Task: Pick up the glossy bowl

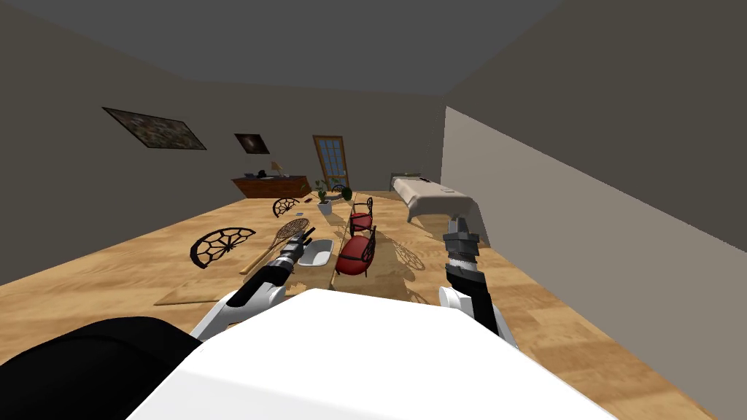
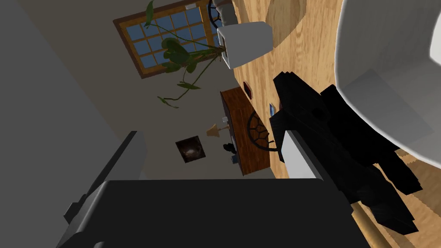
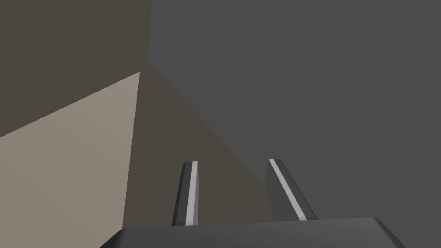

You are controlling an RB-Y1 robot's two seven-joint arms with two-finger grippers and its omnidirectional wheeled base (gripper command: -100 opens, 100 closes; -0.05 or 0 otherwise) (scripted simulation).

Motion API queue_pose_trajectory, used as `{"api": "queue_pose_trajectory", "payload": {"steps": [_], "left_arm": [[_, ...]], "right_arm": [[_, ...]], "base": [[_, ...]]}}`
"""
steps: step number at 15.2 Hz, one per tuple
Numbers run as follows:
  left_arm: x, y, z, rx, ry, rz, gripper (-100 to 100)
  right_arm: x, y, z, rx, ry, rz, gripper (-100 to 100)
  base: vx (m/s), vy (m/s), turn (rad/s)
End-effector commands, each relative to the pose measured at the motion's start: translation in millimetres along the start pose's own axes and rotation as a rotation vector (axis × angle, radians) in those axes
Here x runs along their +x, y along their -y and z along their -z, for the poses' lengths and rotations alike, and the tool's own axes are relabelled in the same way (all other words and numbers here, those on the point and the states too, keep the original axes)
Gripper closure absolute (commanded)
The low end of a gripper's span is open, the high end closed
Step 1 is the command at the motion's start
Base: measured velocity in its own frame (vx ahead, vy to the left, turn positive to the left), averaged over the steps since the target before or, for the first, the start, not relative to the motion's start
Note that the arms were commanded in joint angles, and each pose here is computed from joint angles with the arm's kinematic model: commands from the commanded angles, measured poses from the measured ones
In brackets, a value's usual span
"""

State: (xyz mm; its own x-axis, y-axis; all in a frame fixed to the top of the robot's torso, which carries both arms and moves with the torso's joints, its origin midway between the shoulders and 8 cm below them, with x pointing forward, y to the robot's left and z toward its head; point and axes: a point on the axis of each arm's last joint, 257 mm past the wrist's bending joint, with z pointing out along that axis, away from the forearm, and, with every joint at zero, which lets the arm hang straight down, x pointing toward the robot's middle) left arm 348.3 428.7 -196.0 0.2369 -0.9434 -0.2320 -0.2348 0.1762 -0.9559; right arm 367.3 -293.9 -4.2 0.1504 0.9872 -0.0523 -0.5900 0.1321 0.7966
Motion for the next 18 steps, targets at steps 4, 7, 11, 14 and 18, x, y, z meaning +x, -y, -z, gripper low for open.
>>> {"api": "queue_pose_trajectory", "payload": {"steps": [4, 7, 11, 14, 18], "left_arm": [[-9.3, -26, 2.5, -0.091, 0.014, -0.004, -100], [-21.8, -57, 10.8, -0.195, 0.033, -0.003, -100], [-27.2, -79, 17.9, -0.273, 0.041, 0.000, -100], [-36.9, -108, 31.3, -0.372, 0.056, 0.010, -100], [-40.1, -128, 41.7, -0.447, 0.060, 0.019, -100]], "right_arm": [[0, 0, 0.0, 0.000, 0.000, 0.000, 0], [0, 0, 0.0, 0.000, 0.000, 0.000, 0], [0, 0, 0.0, 0.000, 0.000, 0.000, 0], [0, 0, 0.0, 0.000, 0.000, 0.000, 0], [0, 0, 0.0, 0.000, 0.000, 0.000, 0]], "base": [[0.015, 0.014, -0.058], [0.018, 0.019, -0.105], [0.021, 0.021, -0.079], [0.019, 0.018, -0.095], [0.021, 0.021, -0.069]]}}
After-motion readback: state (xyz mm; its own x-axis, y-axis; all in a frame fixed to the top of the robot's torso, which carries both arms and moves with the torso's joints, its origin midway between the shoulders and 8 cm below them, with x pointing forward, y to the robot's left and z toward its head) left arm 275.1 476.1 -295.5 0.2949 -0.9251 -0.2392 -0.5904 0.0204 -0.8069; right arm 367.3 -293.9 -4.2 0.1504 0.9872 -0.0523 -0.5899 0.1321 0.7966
